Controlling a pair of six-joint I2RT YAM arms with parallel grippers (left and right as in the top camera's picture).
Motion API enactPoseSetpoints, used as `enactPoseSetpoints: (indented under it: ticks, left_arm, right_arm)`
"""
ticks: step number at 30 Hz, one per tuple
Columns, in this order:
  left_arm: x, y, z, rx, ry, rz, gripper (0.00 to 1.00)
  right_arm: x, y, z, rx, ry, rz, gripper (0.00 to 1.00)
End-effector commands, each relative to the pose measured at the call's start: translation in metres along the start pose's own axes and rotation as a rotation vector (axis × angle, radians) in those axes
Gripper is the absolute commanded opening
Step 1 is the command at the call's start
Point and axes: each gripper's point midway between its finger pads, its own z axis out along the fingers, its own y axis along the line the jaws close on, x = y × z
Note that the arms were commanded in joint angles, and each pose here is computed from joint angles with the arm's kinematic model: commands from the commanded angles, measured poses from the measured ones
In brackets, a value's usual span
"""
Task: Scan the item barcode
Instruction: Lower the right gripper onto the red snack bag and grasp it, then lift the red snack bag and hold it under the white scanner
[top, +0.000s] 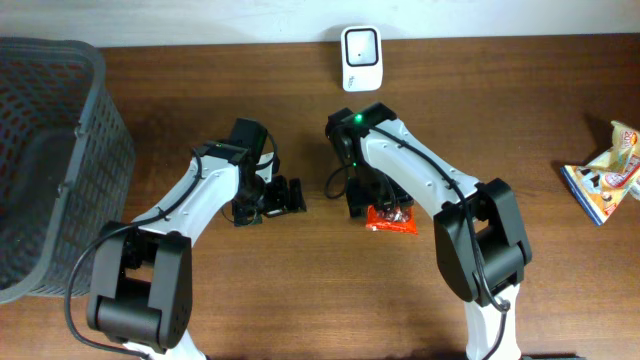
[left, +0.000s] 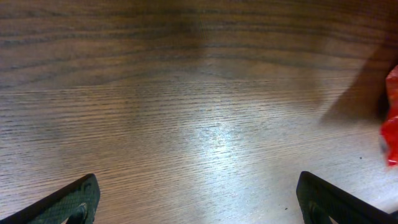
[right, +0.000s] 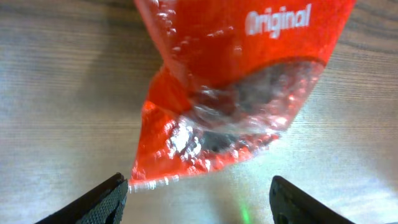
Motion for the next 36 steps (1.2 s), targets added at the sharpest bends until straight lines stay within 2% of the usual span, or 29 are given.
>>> enactPoseSetpoints:
  ticks: [1, 4, 5, 7, 8, 11, 15, 18, 22, 24, 25, 26, 27, 28, 29, 30, 34, 36]
  left_arm:
    - [0.003, 0.002, 0.002, -0.011, 0.010, -0.011, 0.99]
    - [0.003, 0.002, 0.002, -0.011, 0.009, -0.011, 0.99]
    - [0.003, 0.002, 0.002, -0.012, 0.011, -0.011, 0.99]
    - [0.003, 0.002, 0.002, -0.012, 0.011, -0.012, 0.99]
    - [0.003, 0.002, 0.002, -0.012, 0.011, -0.011, 0.99]
    - [0.001, 0.001, 0.002, -0.009, 0.004, -0.009, 0.99]
    - [0.001, 0.001, 0.002, -0.010, 0.004, -0.009, 0.99]
    - [0.001, 0.001, 0.002, -0.010, 0.005, -0.009, 0.99]
    - [0.002, 0.001, 0.002, -0.010, 0.005, -0.009, 0.99]
    - [0.001, 0.001, 0.002, -0.009, 0.005, -0.009, 0.99]
    - [0.001, 0.001, 0.002, -0.009, 0.004, -0.009, 0.99]
    - [0.001, 0.001, 0.002, -0.009, 0.004, -0.009, 0.99]
    - [0.001, 0.001, 0.002, -0.010, 0.004, -0.009, 0.99]
    - [0.001, 0.001, 0.002, -0.009, 0.004, -0.009, 0.99]
    - [0.001, 0.001, 0.002, -0.010, 0.004, -0.009, 0.99]
    - [0.001, 0.001, 0.002, -0.010, 0.004, -0.009, 0.99]
    - [0.001, 0.001, 0.002, -0.010, 0.004, -0.009, 0.99]
    - [0.001, 0.001, 0.002, -0.009, 0.002, -0.008, 0.99]
  right_arm:
    - [-0.012, -0.005, -0.029, -0.031, -0.043, 0.029, 0.72]
    - [-0.028, -0.027, -0.063, -0.070, -0.105, 0.030, 0.67]
    - [-0.033, -0.040, -0.066, -0.080, -0.109, 0.037, 0.40]
    - [-0.031, -0.059, -0.058, -0.085, -0.065, 0.085, 0.12]
    - [-0.028, -0.062, -0.050, -0.111, -0.033, 0.104, 0.04]
    - [-0.030, -0.049, -0.021, -0.185, 0.002, 0.111, 0.04]
    - [-0.031, -0.006, 0.023, -0.338, 0.018, 0.083, 0.04]
    - [-0.026, 0.006, 0.055, -0.341, 0.013, 0.062, 0.04]
    - [-0.026, -0.017, 0.025, -0.344, 0.035, 0.087, 0.04]
    - [-0.024, -0.033, -0.011, -0.349, 0.030, 0.033, 0.04]
    - [-0.023, -0.034, -0.019, -0.349, 0.028, 0.014, 0.09]
    - [-0.020, -0.036, -0.026, -0.348, 0.035, 0.002, 0.44]
    - [-0.016, -0.035, -0.025, -0.344, 0.050, -0.001, 0.73]
    - [-0.011, -0.033, -0.020, -0.338, 0.070, -0.009, 0.88]
    - [-0.008, -0.030, -0.016, -0.333, 0.084, -0.016, 0.95]
    - [-0.006, -0.025, -0.008, -0.329, 0.090, -0.027, 0.99]
    - [0.002, -0.008, 0.020, -0.323, 0.111, -0.057, 1.00]
    - [0.000, -0.002, 0.027, -0.321, 0.096, -0.054, 0.82]
